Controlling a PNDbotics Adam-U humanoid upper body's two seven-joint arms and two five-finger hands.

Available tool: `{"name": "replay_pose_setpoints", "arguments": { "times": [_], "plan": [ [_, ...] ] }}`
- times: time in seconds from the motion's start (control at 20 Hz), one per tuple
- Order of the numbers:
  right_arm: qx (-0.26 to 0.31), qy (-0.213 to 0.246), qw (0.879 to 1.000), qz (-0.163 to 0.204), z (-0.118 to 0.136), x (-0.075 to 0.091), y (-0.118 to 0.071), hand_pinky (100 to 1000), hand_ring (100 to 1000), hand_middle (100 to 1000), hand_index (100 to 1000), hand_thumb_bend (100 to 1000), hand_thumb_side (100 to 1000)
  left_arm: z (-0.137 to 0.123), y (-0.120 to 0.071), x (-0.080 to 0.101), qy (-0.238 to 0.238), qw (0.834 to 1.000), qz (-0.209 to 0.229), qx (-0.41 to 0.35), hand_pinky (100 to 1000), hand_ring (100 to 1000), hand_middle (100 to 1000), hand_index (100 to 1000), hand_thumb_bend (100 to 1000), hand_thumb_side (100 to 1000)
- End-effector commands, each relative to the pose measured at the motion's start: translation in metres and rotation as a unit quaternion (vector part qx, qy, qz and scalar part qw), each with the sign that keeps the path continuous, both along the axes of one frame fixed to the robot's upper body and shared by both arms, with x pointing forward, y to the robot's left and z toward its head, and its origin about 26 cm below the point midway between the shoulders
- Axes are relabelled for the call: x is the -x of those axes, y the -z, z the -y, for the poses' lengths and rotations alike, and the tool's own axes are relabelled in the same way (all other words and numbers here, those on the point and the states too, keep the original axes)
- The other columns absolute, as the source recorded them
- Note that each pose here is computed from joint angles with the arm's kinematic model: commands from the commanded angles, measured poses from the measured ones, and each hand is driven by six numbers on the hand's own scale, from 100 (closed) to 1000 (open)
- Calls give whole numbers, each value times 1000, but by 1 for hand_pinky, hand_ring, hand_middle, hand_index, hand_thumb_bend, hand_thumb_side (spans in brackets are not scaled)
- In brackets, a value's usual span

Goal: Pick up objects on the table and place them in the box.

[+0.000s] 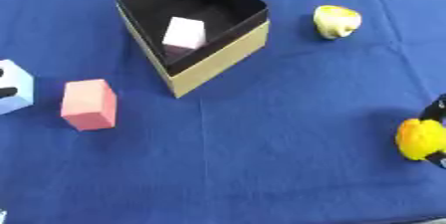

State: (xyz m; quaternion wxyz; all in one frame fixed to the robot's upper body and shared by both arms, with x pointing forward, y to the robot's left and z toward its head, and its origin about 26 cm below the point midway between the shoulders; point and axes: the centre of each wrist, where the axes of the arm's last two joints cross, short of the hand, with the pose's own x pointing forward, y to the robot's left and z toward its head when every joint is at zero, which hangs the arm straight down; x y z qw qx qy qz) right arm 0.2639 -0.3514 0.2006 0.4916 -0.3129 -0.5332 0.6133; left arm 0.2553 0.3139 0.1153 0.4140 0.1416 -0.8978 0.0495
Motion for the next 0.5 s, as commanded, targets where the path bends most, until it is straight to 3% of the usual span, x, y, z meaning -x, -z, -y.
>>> {"name": "replay_pose_setpoints", "arguments": {
  "times": [0.05,0.3,0.5],
  "plan": [
    [8,-11,1000,11,-2,0,-10,778,694,519,647,380,100,0,-8,0,5,1000,11,-8,651,762,691,850,179,742],
    [4,-21,999,49,-3,-4,-21,771,675,503,631,334,100,-1,-8,0,5,1000,13,-9,652,762,691,850,181,740],
    [10,-59,992,115,-6,-10,-51,775,676,509,647,339,100,-1,-8,0,6,1000,12,-11,652,762,691,850,180,740]
  ]
}}
